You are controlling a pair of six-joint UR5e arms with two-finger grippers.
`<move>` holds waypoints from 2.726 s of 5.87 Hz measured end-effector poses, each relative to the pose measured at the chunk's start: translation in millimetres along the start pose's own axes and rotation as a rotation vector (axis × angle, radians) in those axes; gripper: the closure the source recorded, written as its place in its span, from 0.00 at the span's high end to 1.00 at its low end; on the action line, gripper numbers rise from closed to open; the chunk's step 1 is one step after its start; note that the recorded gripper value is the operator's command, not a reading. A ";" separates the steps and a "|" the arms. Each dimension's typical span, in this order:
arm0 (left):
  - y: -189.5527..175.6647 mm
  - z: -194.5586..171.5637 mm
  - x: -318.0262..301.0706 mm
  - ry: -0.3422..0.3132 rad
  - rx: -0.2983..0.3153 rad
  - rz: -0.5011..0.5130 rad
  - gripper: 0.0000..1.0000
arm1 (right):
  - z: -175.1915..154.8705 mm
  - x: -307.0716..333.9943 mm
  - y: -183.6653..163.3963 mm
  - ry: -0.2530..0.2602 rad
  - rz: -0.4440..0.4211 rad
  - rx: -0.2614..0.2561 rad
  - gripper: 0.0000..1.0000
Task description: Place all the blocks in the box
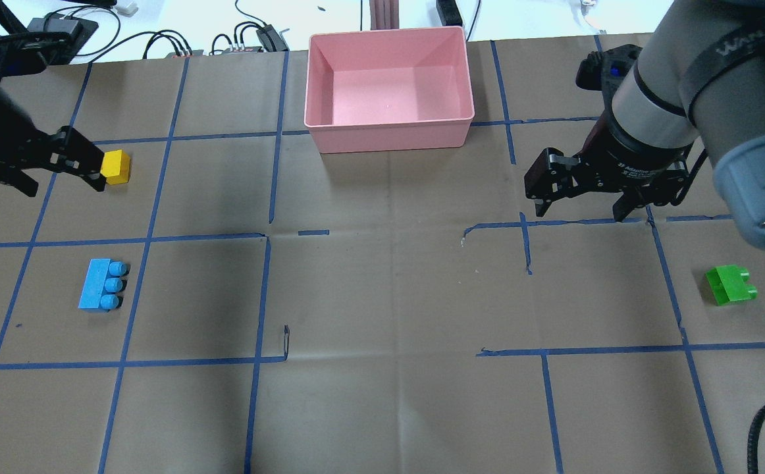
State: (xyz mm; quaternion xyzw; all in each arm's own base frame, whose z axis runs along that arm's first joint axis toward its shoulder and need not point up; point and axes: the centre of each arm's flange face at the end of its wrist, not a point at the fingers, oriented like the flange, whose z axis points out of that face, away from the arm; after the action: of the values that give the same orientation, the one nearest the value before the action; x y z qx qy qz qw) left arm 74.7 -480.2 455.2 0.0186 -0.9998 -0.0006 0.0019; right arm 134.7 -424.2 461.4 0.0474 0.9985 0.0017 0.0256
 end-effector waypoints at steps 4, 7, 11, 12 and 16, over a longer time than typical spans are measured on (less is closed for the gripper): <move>45.5 75.9 -101.9 0.068 -0.087 -0.015 0.97 | -34.0 106.2 -35.8 -0.006 0.058 0.059 1.00; 54.4 153.6 -100.1 0.030 -0.024 -0.012 0.97 | -13.0 203.8 -60.9 -0.038 0.246 -0.088 1.00; 31.6 263.7 -111.1 0.033 -0.012 -0.012 0.98 | 74.6 271.5 -116.9 0.082 -0.088 0.028 0.99; 30.0 276.1 -109.2 0.052 -0.007 -0.013 0.98 | 102.7 289.8 -105.6 0.076 -0.135 0.023 0.99; 19.7 290.1 -99.2 0.092 0.010 -0.011 0.98 | 191.2 339.6 -83.6 0.056 -0.176 -0.002 0.99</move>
State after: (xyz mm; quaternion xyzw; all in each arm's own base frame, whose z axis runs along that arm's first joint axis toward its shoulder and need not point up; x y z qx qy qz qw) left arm 171.9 -456.5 164.8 0.0241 -0.9986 0.0051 0.0478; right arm -201.0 -475.1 252.7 -0.0407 0.9992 0.0016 -0.0022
